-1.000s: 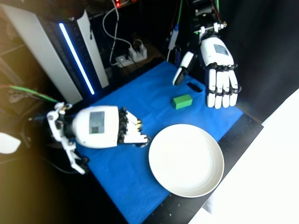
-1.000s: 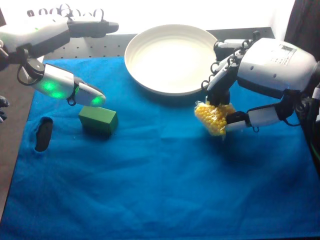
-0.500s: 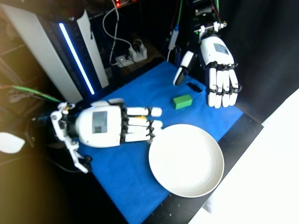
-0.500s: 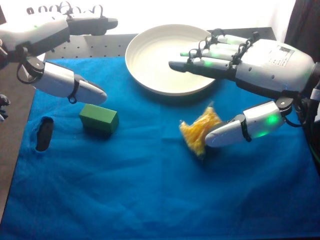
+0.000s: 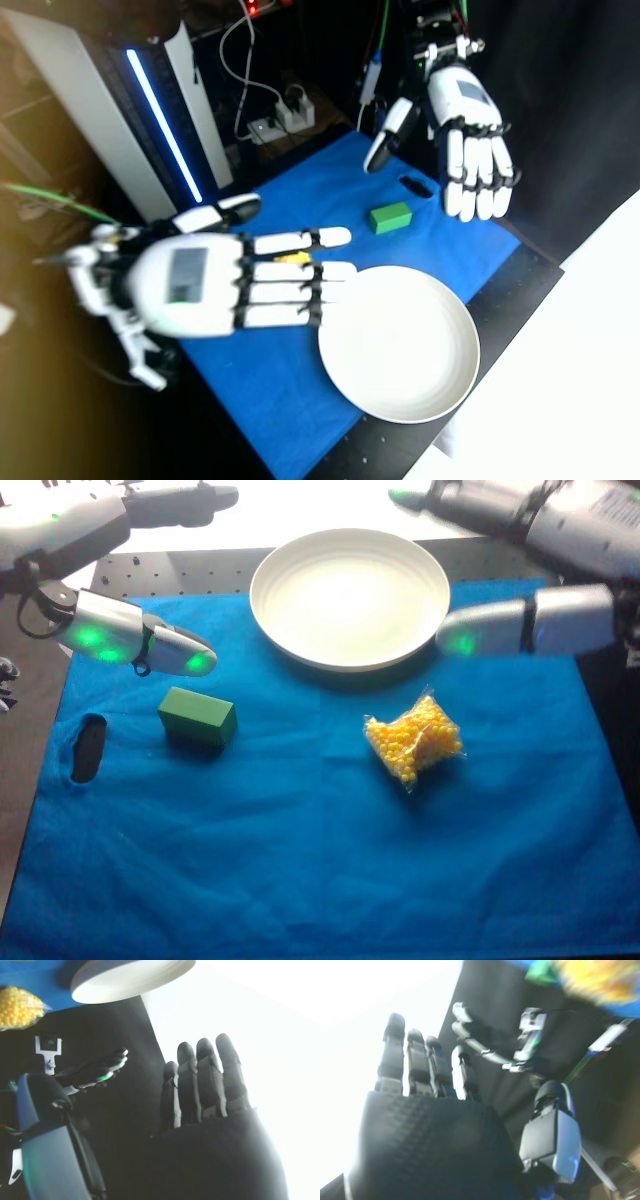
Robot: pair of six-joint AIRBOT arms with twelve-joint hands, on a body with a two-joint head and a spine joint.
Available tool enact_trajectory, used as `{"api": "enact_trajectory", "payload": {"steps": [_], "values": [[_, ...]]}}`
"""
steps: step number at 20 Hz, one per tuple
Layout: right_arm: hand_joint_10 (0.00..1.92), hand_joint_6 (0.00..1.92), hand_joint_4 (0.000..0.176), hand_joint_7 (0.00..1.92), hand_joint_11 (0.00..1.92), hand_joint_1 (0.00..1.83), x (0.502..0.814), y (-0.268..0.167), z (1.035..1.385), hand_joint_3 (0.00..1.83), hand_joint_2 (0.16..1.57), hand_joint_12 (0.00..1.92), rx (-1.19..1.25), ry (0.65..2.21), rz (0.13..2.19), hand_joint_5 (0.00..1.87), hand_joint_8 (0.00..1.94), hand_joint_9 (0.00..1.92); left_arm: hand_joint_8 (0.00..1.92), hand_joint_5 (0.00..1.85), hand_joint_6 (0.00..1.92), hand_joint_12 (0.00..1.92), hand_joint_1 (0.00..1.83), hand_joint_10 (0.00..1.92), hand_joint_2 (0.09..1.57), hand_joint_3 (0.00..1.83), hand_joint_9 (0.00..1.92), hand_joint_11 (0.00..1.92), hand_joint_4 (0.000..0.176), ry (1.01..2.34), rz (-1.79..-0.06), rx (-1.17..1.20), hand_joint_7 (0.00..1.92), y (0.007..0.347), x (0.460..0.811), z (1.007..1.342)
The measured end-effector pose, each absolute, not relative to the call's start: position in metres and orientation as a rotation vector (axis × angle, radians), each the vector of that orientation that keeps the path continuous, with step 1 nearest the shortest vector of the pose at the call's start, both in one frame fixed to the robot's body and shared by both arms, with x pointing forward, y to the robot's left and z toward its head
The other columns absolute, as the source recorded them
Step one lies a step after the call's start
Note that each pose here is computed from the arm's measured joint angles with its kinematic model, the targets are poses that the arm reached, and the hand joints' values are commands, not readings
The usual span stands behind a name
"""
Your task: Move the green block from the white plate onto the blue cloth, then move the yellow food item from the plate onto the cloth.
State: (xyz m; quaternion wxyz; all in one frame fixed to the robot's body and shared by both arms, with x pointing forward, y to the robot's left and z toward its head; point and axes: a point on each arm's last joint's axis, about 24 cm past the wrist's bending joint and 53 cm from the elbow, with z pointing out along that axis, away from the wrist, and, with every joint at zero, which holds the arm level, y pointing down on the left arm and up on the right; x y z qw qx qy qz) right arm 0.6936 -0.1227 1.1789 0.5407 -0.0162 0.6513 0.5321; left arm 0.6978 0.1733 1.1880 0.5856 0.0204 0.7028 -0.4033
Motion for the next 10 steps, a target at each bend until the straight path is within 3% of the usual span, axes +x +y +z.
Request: {"api": "enact_trajectory", "payload": {"steps": [2, 4, 5, 6, 7, 9, 10], "values": [[0.00, 0.00, 0.176, 0.00, 0.00, 0.09, 0.699, -0.130, 1.183, 0.00, 0.83, 0.31, -0.009, 1.528, 1.261, 0.00, 0.00, 0.00, 0.00, 0.01, 0.00, 0.45, 0.80, 0.01, 0.79, 0.00, 0.28, 0.06, 0.102, 1.627, -0.946, 0.044, 0.31, 0.176, 0.695, 1.194], [0.00, 0.00, 0.176, 0.00, 0.00, 0.16, 0.706, -0.140, 1.187, 0.00, 0.80, 0.38, 0.033, 1.509, 1.256, 0.00, 0.00, 0.02, 0.00, 0.00, 0.00, 0.37, 0.79, 0.00, 0.80, 0.00, 0.27, 0.08, 0.121, 1.594, -0.952, 0.043, 0.27, 0.180, 0.691, 1.205], [0.00, 0.00, 0.176, 0.00, 0.00, 0.21, 0.709, -0.144, 1.191, 0.00, 0.78, 0.39, 0.053, 1.496, 1.258, 0.00, 0.00, 0.00, 0.00, 0.00, 0.00, 0.36, 0.78, 0.00, 0.80, 0.00, 0.26, 0.06, 0.115, 1.577, -0.954, 0.047, 0.26, 0.181, 0.689, 1.210], [0.00, 0.00, 0.176, 0.00, 0.00, 0.23, 0.709, -0.145, 1.193, 0.00, 0.79, 0.39, 0.056, 1.487, 1.260, 0.00, 0.00, 0.00, 0.00, 0.00, 0.00, 0.35, 0.76, 0.00, 0.78, 0.00, 0.24, 0.04, 0.126, 1.556, -0.963, 0.051, 0.25, 0.180, 0.686, 1.216], [0.00, 0.00, 0.176, 0.00, 0.00, 0.23, 0.709, -0.145, 1.195, 0.00, 0.80, 0.47, 0.054, 1.479, 1.265, 0.00, 0.00, 0.00, 0.00, 0.00, 0.00, 0.35, 0.74, 0.00, 0.78, 0.00, 0.23, 0.04, 0.123, 1.544, -0.971, 0.056, 0.24, 0.179, 0.684, 1.219], [0.00, 0.00, 0.176, 0.01, 0.00, 0.29, 0.705, -0.143, 1.199, 0.00, 0.75, 0.46, 0.061, 1.463, 1.286, 0.00, 0.00, 0.01, 0.00, 0.00, 0.00, 0.35, 0.70, 0.00, 0.75, 0.00, 0.22, 0.03, 0.118, 1.519, -0.993, 0.053, 0.25, 0.176, 0.679, 1.226], [0.00, 0.00, 0.176, 0.01, 0.00, 0.28, 0.701, -0.143, 1.204, 0.00, 0.74, 0.45, 0.056, 1.450, 1.298, 0.00, 0.00, 0.00, 0.00, 0.00, 0.00, 0.34, 0.70, 0.00, 0.74, 0.00, 0.21, 0.02, 0.129, 1.498, -1.009, 0.047, 0.23, 0.177, 0.674, 1.230]]}}
